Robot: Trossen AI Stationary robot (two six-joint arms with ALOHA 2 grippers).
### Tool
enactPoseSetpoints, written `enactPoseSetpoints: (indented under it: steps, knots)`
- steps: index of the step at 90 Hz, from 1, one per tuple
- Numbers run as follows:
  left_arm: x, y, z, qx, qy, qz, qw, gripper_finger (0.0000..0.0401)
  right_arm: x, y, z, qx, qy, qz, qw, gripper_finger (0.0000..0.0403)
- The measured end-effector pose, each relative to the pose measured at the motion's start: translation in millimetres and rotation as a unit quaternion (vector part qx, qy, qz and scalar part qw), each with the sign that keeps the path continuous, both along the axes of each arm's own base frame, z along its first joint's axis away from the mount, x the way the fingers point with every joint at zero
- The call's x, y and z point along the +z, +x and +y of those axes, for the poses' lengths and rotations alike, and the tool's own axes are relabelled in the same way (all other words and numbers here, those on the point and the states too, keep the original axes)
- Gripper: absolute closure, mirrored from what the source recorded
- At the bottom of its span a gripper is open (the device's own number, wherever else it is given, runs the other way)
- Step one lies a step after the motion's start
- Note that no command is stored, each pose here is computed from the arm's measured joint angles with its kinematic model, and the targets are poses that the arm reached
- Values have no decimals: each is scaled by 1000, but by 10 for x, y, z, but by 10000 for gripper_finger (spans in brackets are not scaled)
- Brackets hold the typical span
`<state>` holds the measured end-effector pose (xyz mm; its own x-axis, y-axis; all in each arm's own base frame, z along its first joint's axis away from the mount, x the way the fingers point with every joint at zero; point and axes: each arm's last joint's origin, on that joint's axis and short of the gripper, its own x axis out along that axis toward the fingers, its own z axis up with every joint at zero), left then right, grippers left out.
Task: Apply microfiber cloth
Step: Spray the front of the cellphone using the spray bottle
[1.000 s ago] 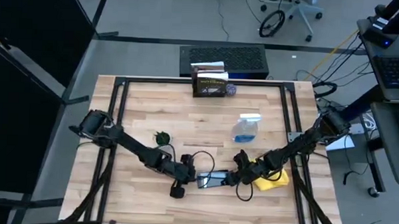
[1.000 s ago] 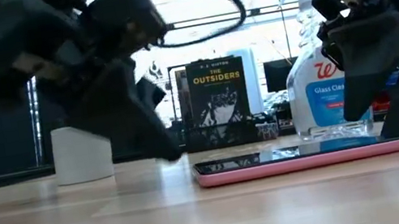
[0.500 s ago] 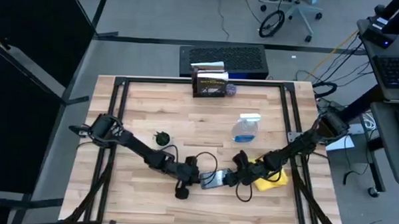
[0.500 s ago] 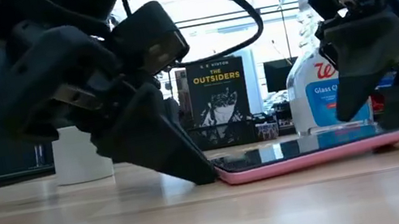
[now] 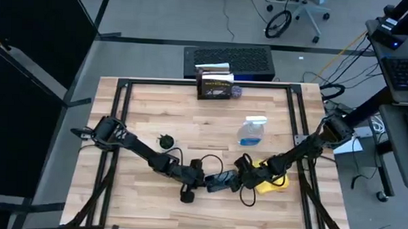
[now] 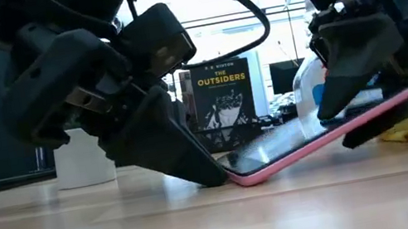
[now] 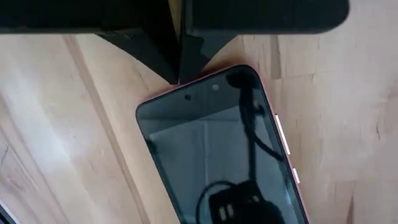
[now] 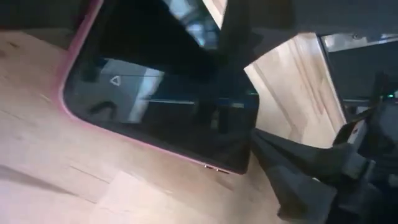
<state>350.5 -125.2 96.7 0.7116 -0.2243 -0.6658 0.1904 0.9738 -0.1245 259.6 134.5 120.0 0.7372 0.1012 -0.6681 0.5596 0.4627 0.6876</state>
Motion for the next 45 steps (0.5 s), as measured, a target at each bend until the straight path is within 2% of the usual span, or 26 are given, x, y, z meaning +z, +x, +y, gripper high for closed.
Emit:
enactPoseSetpoints:
  steps: [23,31,45]
  knots:
    - [78,-20,13,5,7,2,1000,401,96,31,34,34,-14,-38,999,383]
    - [199,-59,34,2,20,2,1000,401,150,9,31,46,-25,-46,998,391]
    - [628,-169,37,21,33,-32,999,401,324,-43,24,64,-34,-69,995,388]
